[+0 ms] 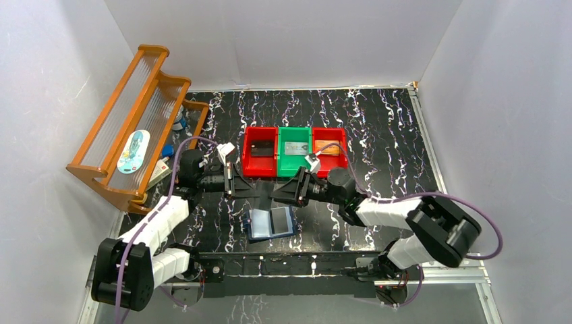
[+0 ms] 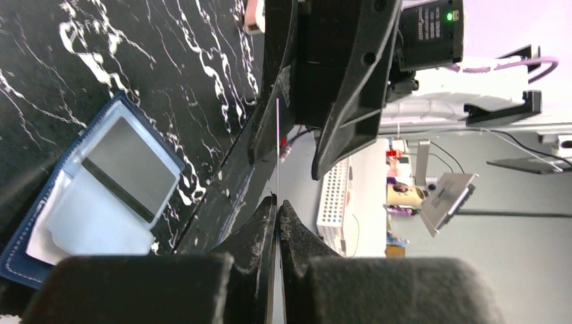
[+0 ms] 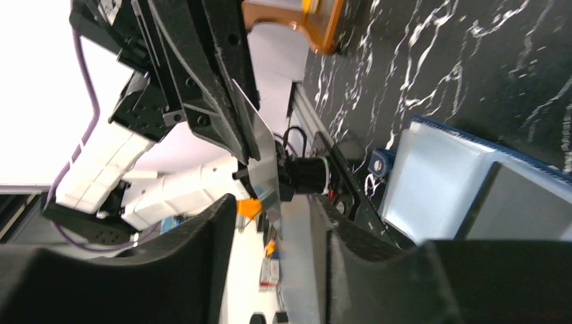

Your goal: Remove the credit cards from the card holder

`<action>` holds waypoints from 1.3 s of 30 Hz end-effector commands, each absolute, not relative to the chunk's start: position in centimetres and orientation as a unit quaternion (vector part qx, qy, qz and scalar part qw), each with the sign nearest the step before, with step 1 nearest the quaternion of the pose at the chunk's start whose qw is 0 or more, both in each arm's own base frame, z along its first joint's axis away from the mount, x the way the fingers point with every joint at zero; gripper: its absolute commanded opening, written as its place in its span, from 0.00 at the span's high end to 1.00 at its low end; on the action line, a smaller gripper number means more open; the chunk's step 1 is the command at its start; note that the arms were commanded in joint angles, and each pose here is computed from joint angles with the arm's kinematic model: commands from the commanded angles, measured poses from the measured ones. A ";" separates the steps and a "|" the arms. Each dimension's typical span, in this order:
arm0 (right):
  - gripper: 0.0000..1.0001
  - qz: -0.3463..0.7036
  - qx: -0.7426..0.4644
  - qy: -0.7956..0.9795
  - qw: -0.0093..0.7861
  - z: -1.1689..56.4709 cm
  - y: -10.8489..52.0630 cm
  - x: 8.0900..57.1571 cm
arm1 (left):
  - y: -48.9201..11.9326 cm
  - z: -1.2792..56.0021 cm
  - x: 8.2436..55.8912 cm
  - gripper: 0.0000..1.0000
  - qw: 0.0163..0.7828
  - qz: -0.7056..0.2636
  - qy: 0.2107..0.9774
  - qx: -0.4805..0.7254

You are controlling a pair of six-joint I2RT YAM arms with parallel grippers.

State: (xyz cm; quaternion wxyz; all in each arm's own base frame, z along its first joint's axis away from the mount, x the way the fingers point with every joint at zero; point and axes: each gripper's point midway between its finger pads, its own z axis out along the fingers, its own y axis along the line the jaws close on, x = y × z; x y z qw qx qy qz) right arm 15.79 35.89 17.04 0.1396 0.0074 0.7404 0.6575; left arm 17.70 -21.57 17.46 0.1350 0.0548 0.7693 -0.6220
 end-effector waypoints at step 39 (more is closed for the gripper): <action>0.02 0.385 0.162 0.805 0.422 16.2 21.7 22.6 | -18.5 18.9 42.8 1.00 0.458 -0.146 0.730 0.486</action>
